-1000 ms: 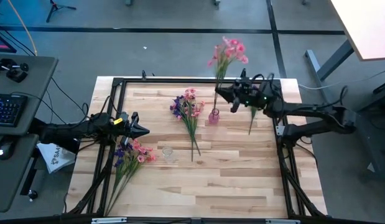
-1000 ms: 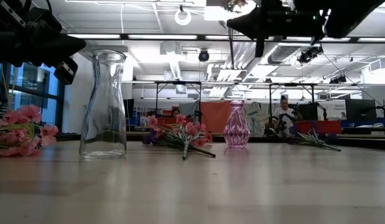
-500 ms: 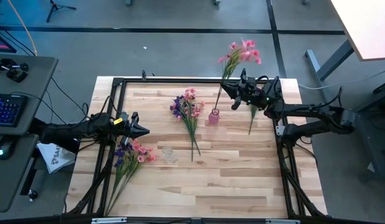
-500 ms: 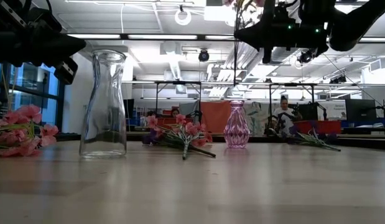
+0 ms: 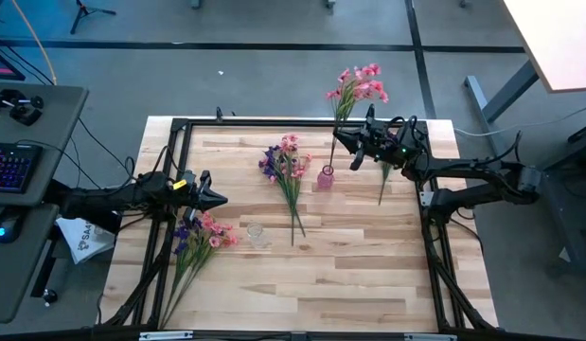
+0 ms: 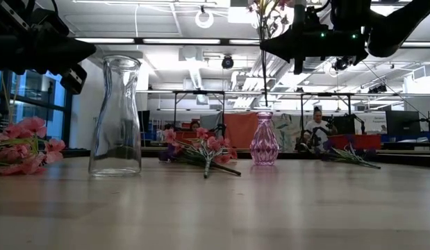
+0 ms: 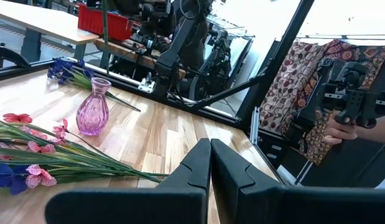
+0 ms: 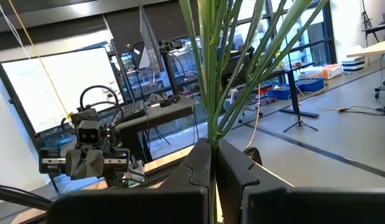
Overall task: Sort flowers into vase by color
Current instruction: Put the top right pink flowers into the purple vase
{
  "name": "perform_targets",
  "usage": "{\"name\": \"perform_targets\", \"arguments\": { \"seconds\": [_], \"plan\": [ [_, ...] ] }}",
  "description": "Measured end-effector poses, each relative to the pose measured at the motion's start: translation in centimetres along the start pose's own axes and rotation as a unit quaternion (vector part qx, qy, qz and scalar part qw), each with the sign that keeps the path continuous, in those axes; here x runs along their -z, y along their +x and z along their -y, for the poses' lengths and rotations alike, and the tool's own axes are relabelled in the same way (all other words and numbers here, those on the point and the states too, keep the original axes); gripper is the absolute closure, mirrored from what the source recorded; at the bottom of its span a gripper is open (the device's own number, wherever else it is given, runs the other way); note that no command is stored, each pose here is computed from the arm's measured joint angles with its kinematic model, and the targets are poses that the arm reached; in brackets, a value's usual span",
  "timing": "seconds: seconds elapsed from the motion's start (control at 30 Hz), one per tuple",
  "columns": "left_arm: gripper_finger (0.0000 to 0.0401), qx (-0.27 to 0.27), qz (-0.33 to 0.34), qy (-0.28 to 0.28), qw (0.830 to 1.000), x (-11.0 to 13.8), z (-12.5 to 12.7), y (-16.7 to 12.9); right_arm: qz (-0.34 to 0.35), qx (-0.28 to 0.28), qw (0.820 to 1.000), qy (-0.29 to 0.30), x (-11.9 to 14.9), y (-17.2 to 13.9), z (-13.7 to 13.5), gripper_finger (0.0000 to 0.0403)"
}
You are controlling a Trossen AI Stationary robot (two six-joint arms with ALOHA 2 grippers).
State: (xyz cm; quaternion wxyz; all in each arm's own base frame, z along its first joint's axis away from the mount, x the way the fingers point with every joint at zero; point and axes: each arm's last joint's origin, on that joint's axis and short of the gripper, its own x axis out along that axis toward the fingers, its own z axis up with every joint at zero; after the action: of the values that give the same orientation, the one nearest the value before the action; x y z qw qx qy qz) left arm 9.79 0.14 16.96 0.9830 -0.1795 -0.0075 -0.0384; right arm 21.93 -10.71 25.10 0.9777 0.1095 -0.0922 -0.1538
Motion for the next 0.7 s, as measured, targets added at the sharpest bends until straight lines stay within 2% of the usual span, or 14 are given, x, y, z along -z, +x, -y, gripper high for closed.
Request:
{"name": "perform_targets", "arguments": {
  "seconds": [0.7],
  "plan": [
    [0.0401, 0.0, 0.0, 0.0, 1.0, 0.0, 0.0, 0.0, -0.028, 0.02, 0.999, -0.009, 0.62, 0.01, 0.24, 0.0403]
  ]
}}
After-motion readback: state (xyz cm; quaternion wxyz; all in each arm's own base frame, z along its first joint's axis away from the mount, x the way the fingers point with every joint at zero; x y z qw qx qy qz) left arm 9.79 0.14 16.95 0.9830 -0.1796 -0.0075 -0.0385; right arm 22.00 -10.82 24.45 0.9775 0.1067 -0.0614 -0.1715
